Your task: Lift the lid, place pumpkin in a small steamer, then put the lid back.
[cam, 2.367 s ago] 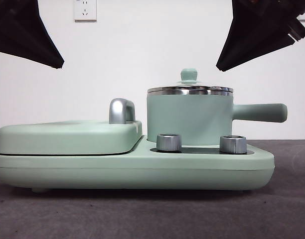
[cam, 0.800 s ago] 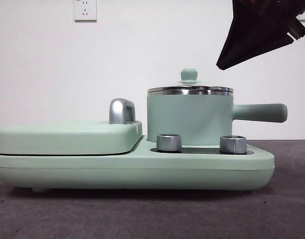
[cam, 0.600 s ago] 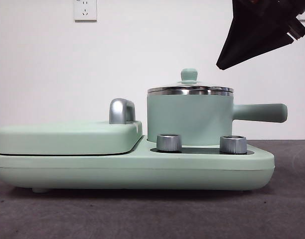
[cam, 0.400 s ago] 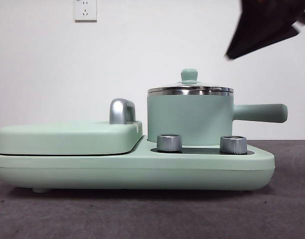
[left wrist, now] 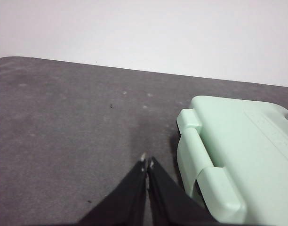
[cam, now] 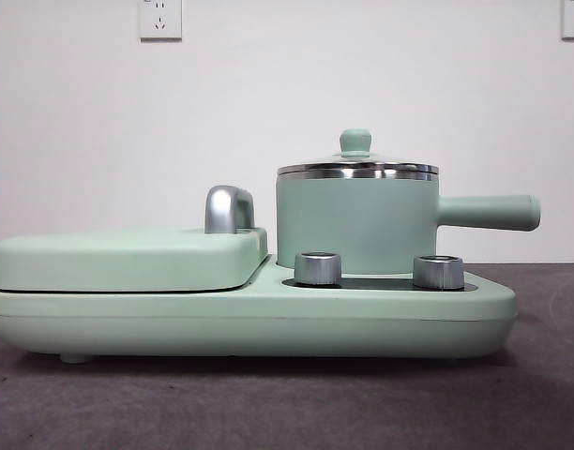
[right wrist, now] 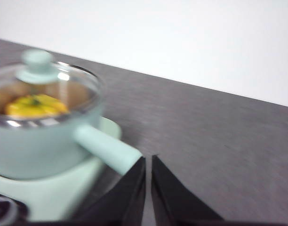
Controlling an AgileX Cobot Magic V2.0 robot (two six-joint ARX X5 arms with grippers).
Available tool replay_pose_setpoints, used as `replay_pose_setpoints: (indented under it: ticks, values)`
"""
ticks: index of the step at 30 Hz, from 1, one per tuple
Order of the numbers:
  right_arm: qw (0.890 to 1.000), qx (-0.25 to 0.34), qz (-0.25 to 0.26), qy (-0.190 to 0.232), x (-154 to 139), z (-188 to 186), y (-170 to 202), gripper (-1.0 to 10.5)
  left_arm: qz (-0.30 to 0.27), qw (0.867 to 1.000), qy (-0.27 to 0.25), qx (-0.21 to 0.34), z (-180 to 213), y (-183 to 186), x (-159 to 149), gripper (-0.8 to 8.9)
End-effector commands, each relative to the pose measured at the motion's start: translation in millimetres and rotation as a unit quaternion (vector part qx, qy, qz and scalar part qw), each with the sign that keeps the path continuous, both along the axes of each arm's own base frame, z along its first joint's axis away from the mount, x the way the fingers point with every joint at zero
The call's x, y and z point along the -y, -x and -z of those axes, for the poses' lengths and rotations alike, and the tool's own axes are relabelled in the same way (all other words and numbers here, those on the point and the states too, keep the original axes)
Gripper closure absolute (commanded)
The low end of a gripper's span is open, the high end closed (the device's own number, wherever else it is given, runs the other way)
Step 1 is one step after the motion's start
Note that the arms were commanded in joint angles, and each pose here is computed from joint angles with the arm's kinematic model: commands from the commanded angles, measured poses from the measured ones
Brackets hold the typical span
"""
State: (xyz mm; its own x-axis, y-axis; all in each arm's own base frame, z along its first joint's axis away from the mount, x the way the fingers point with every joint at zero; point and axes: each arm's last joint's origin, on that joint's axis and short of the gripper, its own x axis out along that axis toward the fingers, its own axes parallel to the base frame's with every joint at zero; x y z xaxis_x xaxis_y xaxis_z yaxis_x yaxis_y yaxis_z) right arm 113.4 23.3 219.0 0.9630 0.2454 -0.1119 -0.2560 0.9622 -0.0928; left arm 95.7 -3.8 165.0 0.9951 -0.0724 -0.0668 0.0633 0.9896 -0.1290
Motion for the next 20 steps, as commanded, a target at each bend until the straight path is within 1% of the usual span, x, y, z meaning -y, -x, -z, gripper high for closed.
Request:
replay_pose_setpoints:
  ticks: [1, 3, 8, 9, 10, 12, 20]
  values:
    - [0.999, 0.024, 0.026, -0.001, 7, 15, 8, 9.3, -0.001, 1.0, -0.003, -0.003, 6, -1, 0, 8.07]
    - [0.999, 0.032, 0.041, -0.003, 10, 26, 12, 9.3, -0.001, 1.0, -0.003, -0.003, 6, -1, 0, 8.07]
    - [0.997, 0.049, 0.062, -0.025, 14, 48, 17, 9.3, -0.001, 1.0, -0.003, -0.003, 6, -1, 0, 8.06]
    - [0.996, 0.05, 0.066, -0.03, 15, 52, 17, 9.3, -0.001, 1.0, -0.003, -0.003, 6, -1, 0, 8.06]
    - [0.996, 0.039, 0.07, -0.034, 15, 55, 17, 9.3, -0.001, 1.0, -0.003, -0.003, 6, -1, 0, 8.06]
    - [0.996, 0.032, 0.078, -0.04, 16, 56, 17, 9.3, -0.001, 1.0, -0.003, -0.003, 6, -1, 0, 8.06]
    - [0.996, 0.028, 0.081, -0.039, 16, 57, 17, 9.3, -0.001, 1.0, -0.003, -0.003, 6, -1, 0, 8.07]
